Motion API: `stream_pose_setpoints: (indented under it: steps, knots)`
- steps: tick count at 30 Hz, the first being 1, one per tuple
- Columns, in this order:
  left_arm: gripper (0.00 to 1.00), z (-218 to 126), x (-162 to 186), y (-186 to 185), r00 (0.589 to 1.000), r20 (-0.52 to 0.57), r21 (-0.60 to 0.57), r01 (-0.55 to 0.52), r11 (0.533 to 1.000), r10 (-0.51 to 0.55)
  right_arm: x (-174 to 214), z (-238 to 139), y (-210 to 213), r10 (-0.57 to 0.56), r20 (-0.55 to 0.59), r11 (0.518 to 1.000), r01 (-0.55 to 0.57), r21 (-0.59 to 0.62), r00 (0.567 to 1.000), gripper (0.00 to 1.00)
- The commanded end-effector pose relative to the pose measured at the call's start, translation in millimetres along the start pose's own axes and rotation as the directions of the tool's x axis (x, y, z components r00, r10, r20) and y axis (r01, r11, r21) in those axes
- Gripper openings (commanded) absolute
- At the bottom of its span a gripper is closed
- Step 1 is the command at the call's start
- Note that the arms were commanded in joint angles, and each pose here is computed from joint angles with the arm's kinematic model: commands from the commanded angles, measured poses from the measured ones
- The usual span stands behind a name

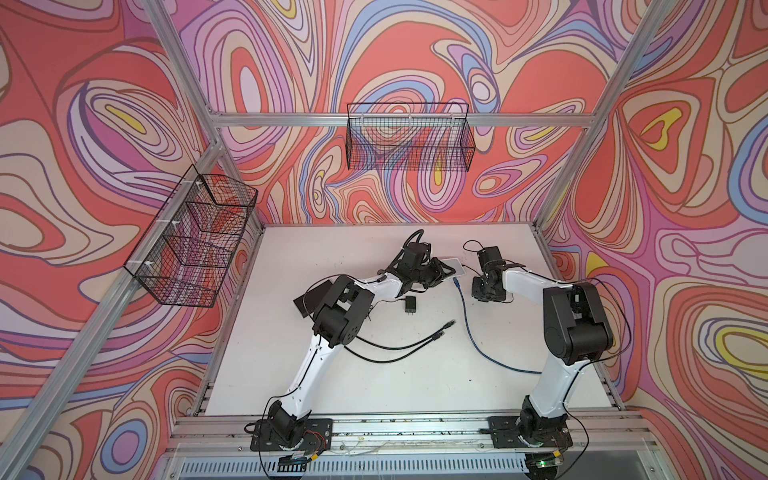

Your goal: Insert the plug into the switch port

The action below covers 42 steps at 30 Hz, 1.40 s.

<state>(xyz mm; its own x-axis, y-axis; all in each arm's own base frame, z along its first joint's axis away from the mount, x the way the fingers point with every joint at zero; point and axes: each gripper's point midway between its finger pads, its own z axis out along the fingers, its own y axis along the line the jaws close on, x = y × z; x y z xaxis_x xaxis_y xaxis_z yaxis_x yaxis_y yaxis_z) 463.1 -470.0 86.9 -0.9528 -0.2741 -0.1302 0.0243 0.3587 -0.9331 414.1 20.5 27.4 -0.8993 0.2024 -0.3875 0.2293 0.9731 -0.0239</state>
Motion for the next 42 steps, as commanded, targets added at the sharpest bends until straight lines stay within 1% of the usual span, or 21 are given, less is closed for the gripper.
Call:
stream_pose_setpoints:
  steps: [1, 6, 11, 13, 16, 18, 20, 24, 27, 30, 31, 32, 34, 35, 37, 42]
  knots:
    - [0.0, 11.2, -12.2, -23.3, 0.998, 0.052, 0.078, -0.03, 0.997, 0.026, -0.3, 7.7, -1.0, -0.02, -0.025, 1.0, 0.02, -0.022, 0.999, 0.18]
    - [0.01, 23.0, -14.6, 6.5, 0.998, 0.06, 0.003, 0.029, 1.0, -0.029, 5.7, 16.4, -1.0, -0.026, -0.051, 0.999, 0.024, -0.026, 0.998, 0.2]
    - [0.06, 35.6, -11.3, 24.5, 0.997, 0.031, -0.028, 0.075, 0.997, -0.074, 8.9, 17.9, -4.6, -0.013, -0.052, 0.999, 0.011, -0.035, 0.999, 0.22]
    - [0.1, 38.3, -10.2, 31.3, 0.996, 0.027, -0.046, 0.086, 0.995, -0.085, 9.6, 17.8, -6.8, -0.008, -0.055, 0.999, 0.006, -0.035, 0.998, 0.23]
    - [0.19, 38.7, -10.0, 37.5, 0.995, 0.028, -0.068, 0.094, 0.993, -0.092, 11.0, 17.7, -10.9, -0.003, -0.06, 0.999, 0.0, -0.037, 0.998, 0.26]
    - [0.23, 38.7, -8.1, 40.7, 0.996, 0.022, -0.085, 0.093, 0.992, -0.092, 12.5, 17.1, -11.4, -0.001, -0.063, 0.999, -0.002, -0.047, 0.998, 0.29]
    - [0.34, 37.5, -7.3, 42.9, 0.996, 0.02, -0.101, 0.089, 0.991, -0.087, 14.2, 17.1, -11.1, -0.003, -0.067, 0.999, -0.001, -0.054, 0.998, 0.32]
    - [0.46, 34.1, -7.8, 45.8, 0.996, 0.021, -0.13, 0.085, 0.988, -0.083, 16.4, 14.6, -9.9, -0.002, -0.073, 0.998, -0.003, -0.066, 0.997, 0.36]
    - [0.53, 29.9, -6.7, 48.2, 0.997, 0.013, -0.172, 0.077, 0.982, -0.076, 17.9, 11.4, -8.3, 0.001, -0.073, 0.997, -0.007, -0.078, 0.997, 0.41]
    - [0.59, 22.7, -6.7, 51.9, 0.997, 0.008, -0.214, 0.078, 0.974, -0.078, 19.3, 7.2, -6.8, 0.003, -0.072, 0.996, -0.01, -0.093, 0.997, 0.43]
    - [0.67, 19.3, -7.4, 52.4, 0.997, 0.009, -0.23, 0.079, 0.97, -0.079, 20.1, 6.1, -6.3, 0.005, -0.074, 0.995, -0.012, -0.098, 0.997, 0.44]
    - [0.73, 15.3, -7.1, 54.6, 0.997, 0.008, -0.254, 0.08, 0.964, -0.081, 21.6, 5.4, -5.3, 0.006, -0.078, 0.994, -0.015, -0.107, 0.997, 0.45]
    - [0.78, 7.5, -7.4, 57.9, 0.996, 0.013, -0.288, 0.085, 0.954, -0.085, 22.2, 2.2, -3.0, 0.009, -0.076, 0.992, -0.018, -0.122, 0.997, 0.46]
    - [0.87, 3.4, -7.9, 58.7, 0.996, 0.019, -0.307, 0.091, 0.947, -0.089, 23.7, 1.4, -2.5, 0.012, -0.079, 0.992, -0.022, -0.127, 0.997, 0.47]
    - [1.0, -5.1, -8.6, 58.7, 0.997, 0.025, -0.349, 0.083, 0.933, -0.08, 23.4, -2.4, -2.1, 0.016, -0.073, 0.991, -0.026, -0.133, 0.997, 0.48]
    - [1.0, -29.6, -7.9, 60.4, 0.999, 0.03, -0.464, 0.052, 0.884, -0.043, 20.8, -12.4, -1.7, 0.021, -0.055, 0.989, -0.029, -0.144, 0.998, 0.56]
